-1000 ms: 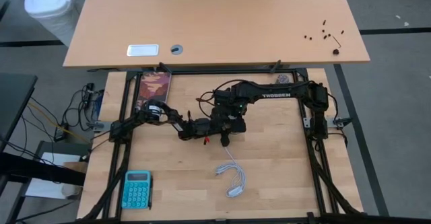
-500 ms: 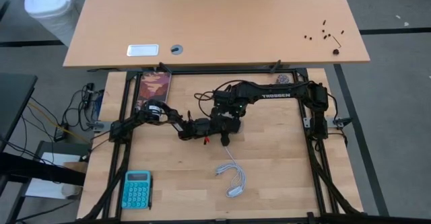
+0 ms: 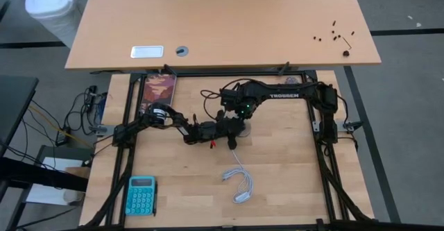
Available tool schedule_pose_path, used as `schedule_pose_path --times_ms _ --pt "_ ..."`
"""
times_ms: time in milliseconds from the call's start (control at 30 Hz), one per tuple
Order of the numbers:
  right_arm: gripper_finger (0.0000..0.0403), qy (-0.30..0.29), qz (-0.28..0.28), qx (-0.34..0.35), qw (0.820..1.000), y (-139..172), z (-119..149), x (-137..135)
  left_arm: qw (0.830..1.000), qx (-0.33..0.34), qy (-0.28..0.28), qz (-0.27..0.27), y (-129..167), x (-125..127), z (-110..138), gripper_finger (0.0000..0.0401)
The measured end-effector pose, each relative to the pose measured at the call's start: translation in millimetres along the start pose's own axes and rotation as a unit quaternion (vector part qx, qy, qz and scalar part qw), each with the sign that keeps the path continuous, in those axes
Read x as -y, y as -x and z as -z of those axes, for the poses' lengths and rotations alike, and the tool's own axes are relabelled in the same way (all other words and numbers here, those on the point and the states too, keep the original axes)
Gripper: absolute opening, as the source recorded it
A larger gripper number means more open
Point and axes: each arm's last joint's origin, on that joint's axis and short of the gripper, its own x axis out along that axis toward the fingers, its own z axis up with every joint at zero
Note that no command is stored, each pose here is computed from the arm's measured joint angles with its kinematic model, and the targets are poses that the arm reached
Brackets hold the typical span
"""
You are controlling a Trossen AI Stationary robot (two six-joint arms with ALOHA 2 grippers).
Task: Screw lightbulb
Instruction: Insert the lightbulb into the desk lamp
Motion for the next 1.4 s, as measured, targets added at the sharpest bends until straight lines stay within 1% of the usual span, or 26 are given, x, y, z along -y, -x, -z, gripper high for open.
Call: schedule_pose_path --times_ms 167,300,500,700,900,1000,1233,1333,1400 --pt "0.0295 -0.027 -0.009 -0.008 1.000 -3 -2 8 1.000 -0.002 -0.013 0.002 0 0 0 0.0198" --pt "0.0300 -0.028 -0.019 -0.018 0.999 -6 0 11 1.000 -0.002 -0.015 0.003 0 0 0 0.0198" --pt "0.0308 -0.007 -0.026 -0.018 0.999 -6 0 9 1.000 -0.002 -0.014 0.002 0 0 0 0.0198" --pt "0.0328 0.031 -0.040 -0.021 0.998 -4 0 5 1.000 -0.001 -0.012 0.002 0 1 0 0.0198" --pt "0.0343 0.081 -0.021 0.000 0.996 4 -5 3 1.000 0.000 -0.008 0.001 0 0 0 0.0198" --pt "0.0345 0.088 -0.003 -0.010 0.996 4 -2 5 1.000 0.000 -0.009 0.000 0 0 0 0.0198" --pt "0.0345 0.095 0.007 -0.032 0.995 4 3 6 1.000 -0.003 -0.012 -0.001 0 0 0 0.0198" --pt "0.0345 0.107 0.009 -0.043 0.993 12 9 7 1.000 -0.006 -0.013 -0.003 0 -1 1 0.0198" --pt "0.0345 0.119 0.007 -0.032 0.992 23 13 8 1.000 -0.007 -0.014 -0.003 0 -1 1 0.0198"
